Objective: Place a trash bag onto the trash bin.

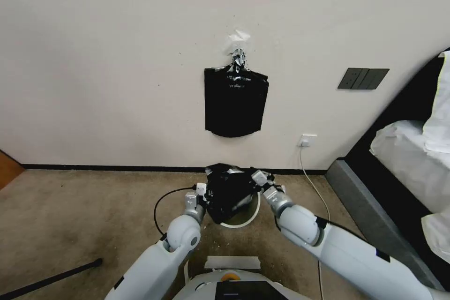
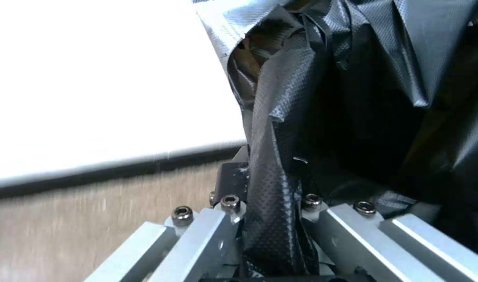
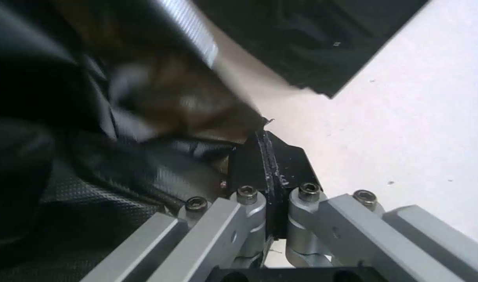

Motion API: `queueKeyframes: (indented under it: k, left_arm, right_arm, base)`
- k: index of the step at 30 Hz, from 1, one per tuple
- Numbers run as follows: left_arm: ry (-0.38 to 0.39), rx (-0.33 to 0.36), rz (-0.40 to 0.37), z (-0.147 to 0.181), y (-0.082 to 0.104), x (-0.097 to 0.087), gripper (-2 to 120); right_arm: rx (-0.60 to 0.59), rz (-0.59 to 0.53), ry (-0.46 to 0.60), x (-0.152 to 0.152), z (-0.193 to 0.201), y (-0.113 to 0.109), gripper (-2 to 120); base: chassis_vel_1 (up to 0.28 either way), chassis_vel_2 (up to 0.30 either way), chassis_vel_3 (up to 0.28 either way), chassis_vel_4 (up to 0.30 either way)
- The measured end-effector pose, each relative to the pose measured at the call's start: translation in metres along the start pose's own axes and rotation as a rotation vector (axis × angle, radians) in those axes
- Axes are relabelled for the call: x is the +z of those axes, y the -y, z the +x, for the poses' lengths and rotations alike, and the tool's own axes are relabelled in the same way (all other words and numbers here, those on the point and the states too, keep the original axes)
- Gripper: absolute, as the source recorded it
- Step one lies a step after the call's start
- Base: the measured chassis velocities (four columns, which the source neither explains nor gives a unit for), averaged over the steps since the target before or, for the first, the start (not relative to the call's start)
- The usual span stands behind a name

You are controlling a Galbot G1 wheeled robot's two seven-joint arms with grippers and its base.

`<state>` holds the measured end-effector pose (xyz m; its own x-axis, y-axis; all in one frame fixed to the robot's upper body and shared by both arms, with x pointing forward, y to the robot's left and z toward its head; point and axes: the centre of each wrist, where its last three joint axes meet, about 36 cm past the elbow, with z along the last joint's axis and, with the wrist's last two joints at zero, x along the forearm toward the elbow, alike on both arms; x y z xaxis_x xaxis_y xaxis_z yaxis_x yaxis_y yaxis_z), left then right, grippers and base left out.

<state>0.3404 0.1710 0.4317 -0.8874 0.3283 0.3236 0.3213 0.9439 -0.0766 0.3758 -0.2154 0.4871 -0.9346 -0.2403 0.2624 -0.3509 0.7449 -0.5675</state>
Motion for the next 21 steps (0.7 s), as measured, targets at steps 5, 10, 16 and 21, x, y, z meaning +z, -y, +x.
queueKeyframes:
  k: [5,10,16,21]
  left_arm:
    - [0.069,0.027,0.003,0.009,-0.009,-0.009,3]
    - [0.183,0.049,0.068,0.010,-0.014,-0.010,3]
    - [0.223,0.029,0.245,0.012,-0.016,-0.016,3]
    - [0.211,0.019,0.338,0.013,-0.016,-0.020,3]
  right_arm:
    - [0.002,0.010,-0.035,0.003,0.003,0.022,0]
    - [-0.019,-0.012,-0.063,0.014,0.009,0.035,0]
    - [-0.098,-0.081,-0.044,0.021,0.037,0.041,0]
    - [-0.125,-0.105,-0.028,0.029,0.046,0.034,0]
  base:
    - [0.000,0.000,0.000,0.000]
    - [0.000,0.000,0.000,0.000]
    - [0.000,0.000,0.000,0.000]
    - [0.000,0.000,0.000,0.000]
